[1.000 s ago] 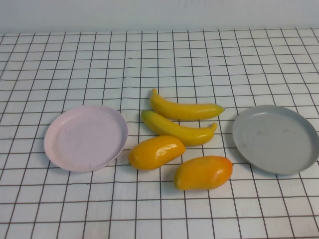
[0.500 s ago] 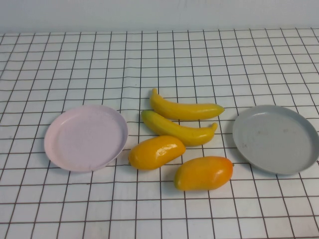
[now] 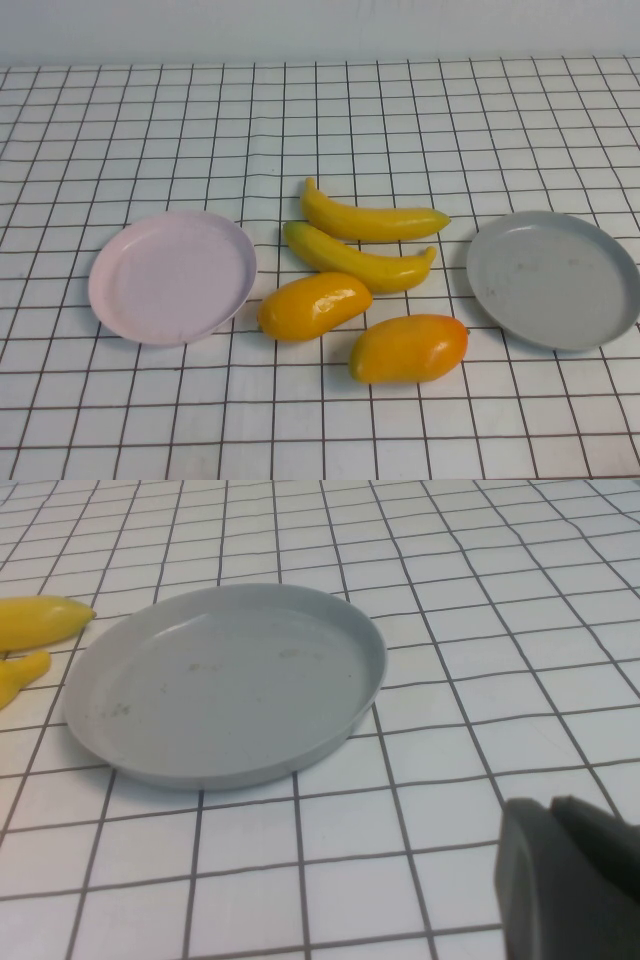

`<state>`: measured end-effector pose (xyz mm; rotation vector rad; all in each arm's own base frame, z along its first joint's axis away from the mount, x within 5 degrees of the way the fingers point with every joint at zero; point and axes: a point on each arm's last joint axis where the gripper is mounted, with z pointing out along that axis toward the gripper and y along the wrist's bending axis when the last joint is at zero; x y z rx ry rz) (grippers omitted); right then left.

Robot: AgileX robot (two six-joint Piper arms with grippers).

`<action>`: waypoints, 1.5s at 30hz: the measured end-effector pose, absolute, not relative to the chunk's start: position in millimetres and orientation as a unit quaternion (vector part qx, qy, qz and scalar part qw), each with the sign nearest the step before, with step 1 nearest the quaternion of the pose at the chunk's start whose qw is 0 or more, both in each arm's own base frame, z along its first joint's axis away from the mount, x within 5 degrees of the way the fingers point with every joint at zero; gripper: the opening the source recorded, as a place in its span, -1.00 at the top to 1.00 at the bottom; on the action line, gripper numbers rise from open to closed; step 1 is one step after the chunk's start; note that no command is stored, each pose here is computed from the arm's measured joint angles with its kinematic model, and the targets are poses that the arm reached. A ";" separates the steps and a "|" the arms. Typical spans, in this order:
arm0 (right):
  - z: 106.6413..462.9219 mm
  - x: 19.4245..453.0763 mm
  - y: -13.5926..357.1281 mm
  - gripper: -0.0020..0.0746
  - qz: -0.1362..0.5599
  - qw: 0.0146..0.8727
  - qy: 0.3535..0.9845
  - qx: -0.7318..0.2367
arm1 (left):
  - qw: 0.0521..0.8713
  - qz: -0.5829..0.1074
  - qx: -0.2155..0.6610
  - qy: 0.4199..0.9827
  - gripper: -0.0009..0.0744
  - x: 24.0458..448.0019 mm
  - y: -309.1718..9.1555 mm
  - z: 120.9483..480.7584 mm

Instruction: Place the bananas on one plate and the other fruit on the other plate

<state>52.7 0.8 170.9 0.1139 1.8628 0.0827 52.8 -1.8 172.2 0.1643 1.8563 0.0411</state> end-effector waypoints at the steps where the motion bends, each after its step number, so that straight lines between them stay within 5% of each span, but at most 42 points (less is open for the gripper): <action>1: 170.9 52.7 0.8 0.99 0.036 0.595 0.802 0.049 | 0.603 0.003 0.058 0.796 0.99 53.1 -2.7 173.5; 8: 170.9 52.7 0.8 0.99 0.036 0.595 0.802 0.049 | 0.680 -0.272 -0.192 0.653 0.99 56.2 -5.4 205.0; 14: 170.9 52.7 0.8 0.99 0.036 0.595 0.802 0.049 | 0.724 -0.284 -0.211 0.592 0.99 54.8 0.3 217.5; 19: 170.9 52.7 0.8 0.99 0.036 0.595 0.802 0.049 | 0.710 -0.294 -0.215 0.603 0.99 55.0 -1.2 216.5; 30: 170.9 52.7 0.8 0.99 0.036 0.595 0.802 0.049 | 0.549 -0.102 0.043 0.829 0.99 74.7 -18.9 296.7; 39: 170.9 52.7 0.8 0.99 0.036 0.595 0.802 0.049 | 0.377 -0.078 0.266 0.884 0.98 163.0 -49.8 314.9; 42: 170.9 52.7 0.8 0.99 0.036 0.595 0.802 0.049 | 0.339 -0.062 0.364 0.865 0.80 187.4 -79.4 311.5; 45: 170.9 52.7 0.8 0.99 0.036 0.595 0.802 0.049 | 0.330 -0.058 0.426 0.840 0.29 206.5 -111.4 310.7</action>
